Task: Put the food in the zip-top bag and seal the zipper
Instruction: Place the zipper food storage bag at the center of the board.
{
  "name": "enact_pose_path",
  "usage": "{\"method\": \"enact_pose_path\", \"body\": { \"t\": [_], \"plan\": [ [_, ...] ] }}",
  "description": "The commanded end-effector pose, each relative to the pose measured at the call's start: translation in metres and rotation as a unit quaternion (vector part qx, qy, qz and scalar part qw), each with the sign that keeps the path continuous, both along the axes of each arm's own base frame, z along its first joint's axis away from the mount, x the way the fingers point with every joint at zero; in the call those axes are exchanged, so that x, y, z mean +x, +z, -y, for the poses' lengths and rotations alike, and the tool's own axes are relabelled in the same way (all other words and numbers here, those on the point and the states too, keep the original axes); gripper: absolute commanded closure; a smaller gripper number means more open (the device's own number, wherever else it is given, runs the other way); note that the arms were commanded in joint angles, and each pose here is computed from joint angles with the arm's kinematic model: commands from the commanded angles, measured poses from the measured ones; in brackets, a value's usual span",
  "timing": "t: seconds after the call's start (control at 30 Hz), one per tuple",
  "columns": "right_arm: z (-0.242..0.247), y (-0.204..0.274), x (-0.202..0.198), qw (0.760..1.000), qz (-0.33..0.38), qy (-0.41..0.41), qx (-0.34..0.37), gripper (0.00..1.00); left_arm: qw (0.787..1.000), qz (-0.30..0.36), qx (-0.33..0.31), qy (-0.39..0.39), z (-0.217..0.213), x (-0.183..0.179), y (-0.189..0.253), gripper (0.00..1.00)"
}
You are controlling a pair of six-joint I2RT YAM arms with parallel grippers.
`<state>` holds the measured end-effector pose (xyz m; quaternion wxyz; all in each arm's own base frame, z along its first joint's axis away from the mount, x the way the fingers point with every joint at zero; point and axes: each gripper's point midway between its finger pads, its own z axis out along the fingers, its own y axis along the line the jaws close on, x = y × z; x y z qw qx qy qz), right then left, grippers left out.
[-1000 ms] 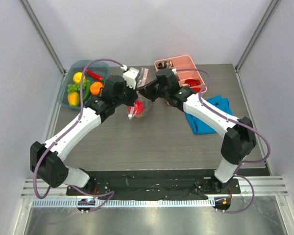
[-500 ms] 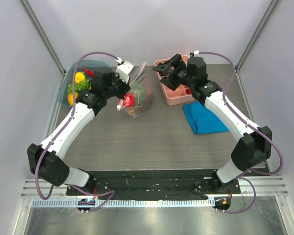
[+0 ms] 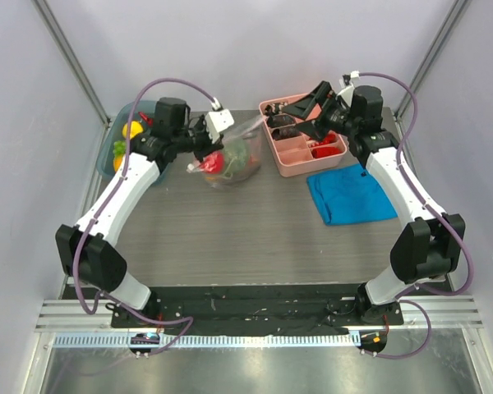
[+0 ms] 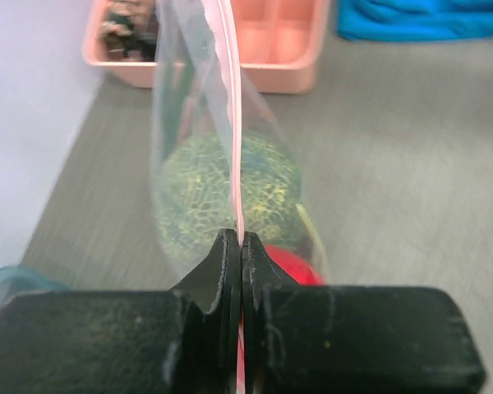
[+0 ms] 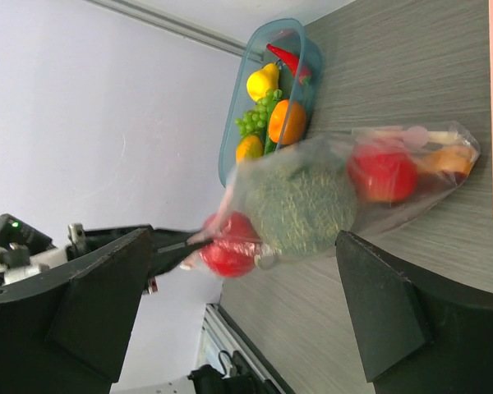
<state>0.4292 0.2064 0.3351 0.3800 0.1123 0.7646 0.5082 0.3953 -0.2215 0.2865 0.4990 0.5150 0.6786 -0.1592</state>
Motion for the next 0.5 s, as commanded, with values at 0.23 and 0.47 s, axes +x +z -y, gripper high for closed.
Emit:
{"method": "enact_pose_path", "body": {
  "t": [0.23,0.47],
  "plan": [
    [0.004,-0.004,-0.027,0.995,0.062,0.063,-0.047,0.0,0.965,-0.211,0.005,-0.157,0.021,-0.173,-0.11,1.0],
    [0.004,-0.033,-0.03,0.993,0.05,0.079,-0.069,0.0,0.958,-0.274,-0.034,-0.077,0.033,-0.192,-0.159,0.87]
  ]
}}
